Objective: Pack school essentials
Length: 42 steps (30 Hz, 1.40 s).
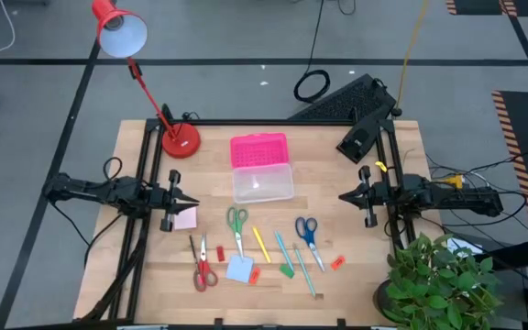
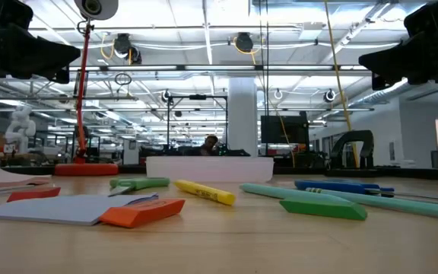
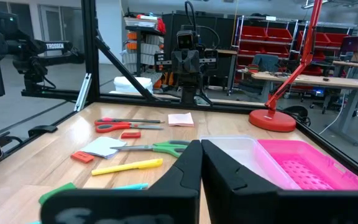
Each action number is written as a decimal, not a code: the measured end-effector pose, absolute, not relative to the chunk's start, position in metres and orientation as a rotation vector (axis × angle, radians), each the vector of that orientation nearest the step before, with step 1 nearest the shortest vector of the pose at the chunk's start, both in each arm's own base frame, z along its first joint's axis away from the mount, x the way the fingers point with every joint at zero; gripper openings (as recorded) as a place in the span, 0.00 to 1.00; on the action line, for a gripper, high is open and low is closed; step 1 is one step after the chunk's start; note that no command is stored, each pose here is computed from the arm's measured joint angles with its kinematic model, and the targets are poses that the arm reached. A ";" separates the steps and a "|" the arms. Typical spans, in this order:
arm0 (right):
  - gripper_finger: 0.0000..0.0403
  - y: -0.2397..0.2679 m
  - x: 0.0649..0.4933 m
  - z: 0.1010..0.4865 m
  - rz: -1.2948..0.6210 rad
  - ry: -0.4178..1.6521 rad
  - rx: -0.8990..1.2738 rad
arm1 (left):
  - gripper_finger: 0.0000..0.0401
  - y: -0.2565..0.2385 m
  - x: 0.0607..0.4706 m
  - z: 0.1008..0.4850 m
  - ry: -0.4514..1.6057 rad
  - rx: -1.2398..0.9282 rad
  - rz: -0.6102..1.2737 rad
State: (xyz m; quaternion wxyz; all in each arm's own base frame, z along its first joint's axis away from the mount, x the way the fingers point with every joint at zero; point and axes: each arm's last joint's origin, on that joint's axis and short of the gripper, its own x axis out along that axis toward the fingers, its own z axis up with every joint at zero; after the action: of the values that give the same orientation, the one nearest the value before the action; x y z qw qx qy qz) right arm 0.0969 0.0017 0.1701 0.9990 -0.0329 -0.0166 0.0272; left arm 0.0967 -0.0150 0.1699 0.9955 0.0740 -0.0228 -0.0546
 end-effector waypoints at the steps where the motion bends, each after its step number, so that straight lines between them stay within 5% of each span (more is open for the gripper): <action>1: 0.00 0.002 0.097 0.170 0.054 -0.033 -0.066 | 0.09 -0.015 0.097 0.170 -0.046 0.148 -0.109; 42: 0.00 0.002 0.097 0.172 0.054 -0.049 -0.068 | 0.09 -0.015 0.097 0.170 -0.046 0.148 -0.109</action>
State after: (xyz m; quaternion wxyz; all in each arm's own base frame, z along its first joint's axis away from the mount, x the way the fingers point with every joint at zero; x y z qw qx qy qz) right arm 0.0969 0.0018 0.1715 0.9988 -0.0338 -0.0244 0.0272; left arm 0.0967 -0.0149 0.1699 0.9955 0.0739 -0.0229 -0.0546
